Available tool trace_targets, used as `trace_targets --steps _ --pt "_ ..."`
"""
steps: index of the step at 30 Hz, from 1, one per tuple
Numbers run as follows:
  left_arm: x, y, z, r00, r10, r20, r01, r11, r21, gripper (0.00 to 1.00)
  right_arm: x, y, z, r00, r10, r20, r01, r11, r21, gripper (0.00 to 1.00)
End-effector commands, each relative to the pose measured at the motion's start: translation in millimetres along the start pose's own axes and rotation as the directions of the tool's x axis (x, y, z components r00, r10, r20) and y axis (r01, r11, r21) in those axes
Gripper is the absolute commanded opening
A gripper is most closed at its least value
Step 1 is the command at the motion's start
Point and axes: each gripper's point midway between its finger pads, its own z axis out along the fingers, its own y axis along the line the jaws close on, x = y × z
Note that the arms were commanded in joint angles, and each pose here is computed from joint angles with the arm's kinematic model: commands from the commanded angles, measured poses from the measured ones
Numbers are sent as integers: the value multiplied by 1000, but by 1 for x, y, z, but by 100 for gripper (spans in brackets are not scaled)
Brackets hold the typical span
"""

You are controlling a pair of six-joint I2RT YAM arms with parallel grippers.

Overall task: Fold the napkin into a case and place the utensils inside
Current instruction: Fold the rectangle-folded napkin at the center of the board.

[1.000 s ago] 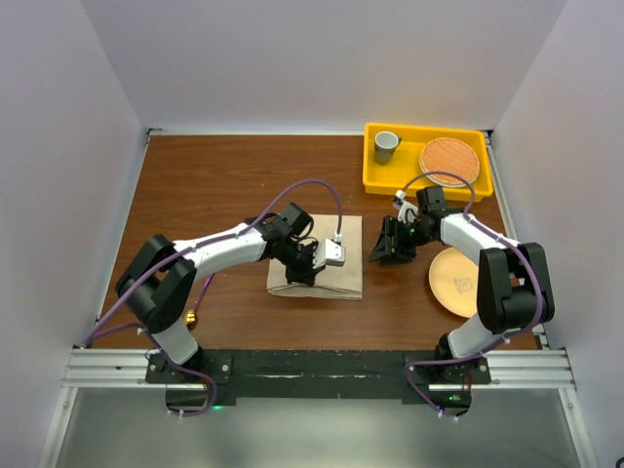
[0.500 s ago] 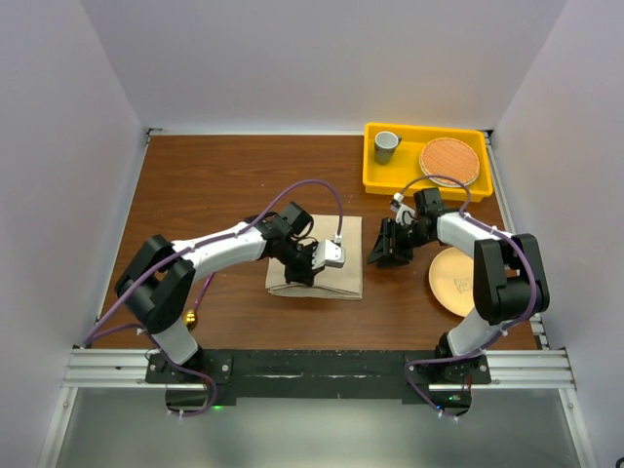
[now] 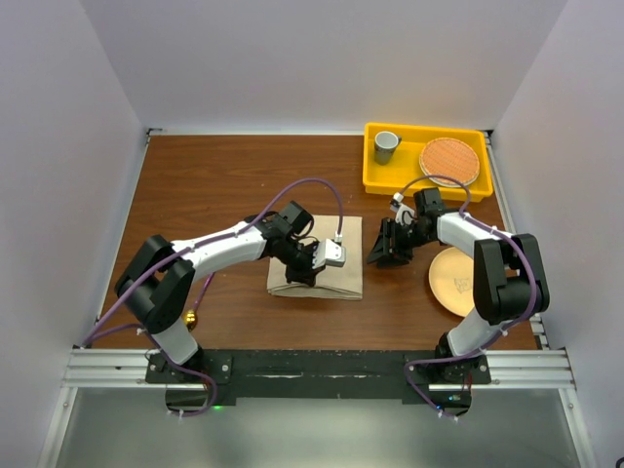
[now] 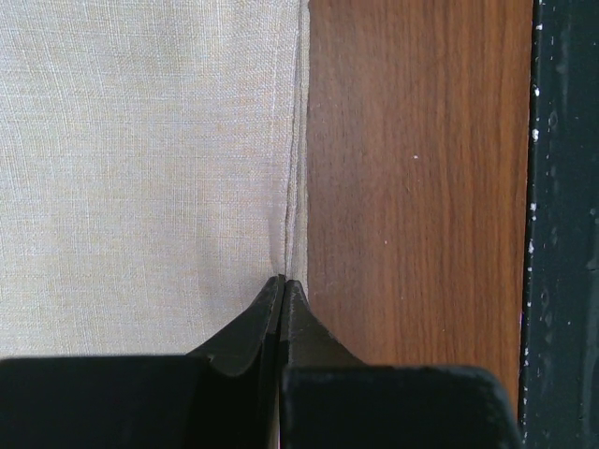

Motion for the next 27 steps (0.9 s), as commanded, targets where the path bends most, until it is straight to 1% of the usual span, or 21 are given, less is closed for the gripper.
trace_targets --steps 1,8,15,18,20,22,27 --pt "-17 -5 -3 997 47 58 -48 999 18 0 -8 7 -4 999 -16 30 16 1000 -17 47" --pt "-12 -9 1 997 48 56 -50 998 38 0 -9 7 -4 1000 -13 28 14 1000 -17 47" --pt "17 -10 16 999 38 -13 -37 998 45 0 -9 7 -2 1000 -16 25 16 1000 -14 47" --pt "24 -8 21 999 35 -22 -34 999 39 1 -10 9 -2 999 -25 27 25 999 -19 47" --pt "23 -6 23 999 25 -20 -25 999 36 6 -10 11 -2 999 -32 25 33 999 -21 47" --pt "20 -4 23 1000 22 -12 -22 999 32 6 -11 13 -3 999 -35 25 36 999 -23 47" --pt "6 -4 18 1000 14 26 -15 1000 25 0 -9 13 0 999 -37 16 37 999 -19 48"
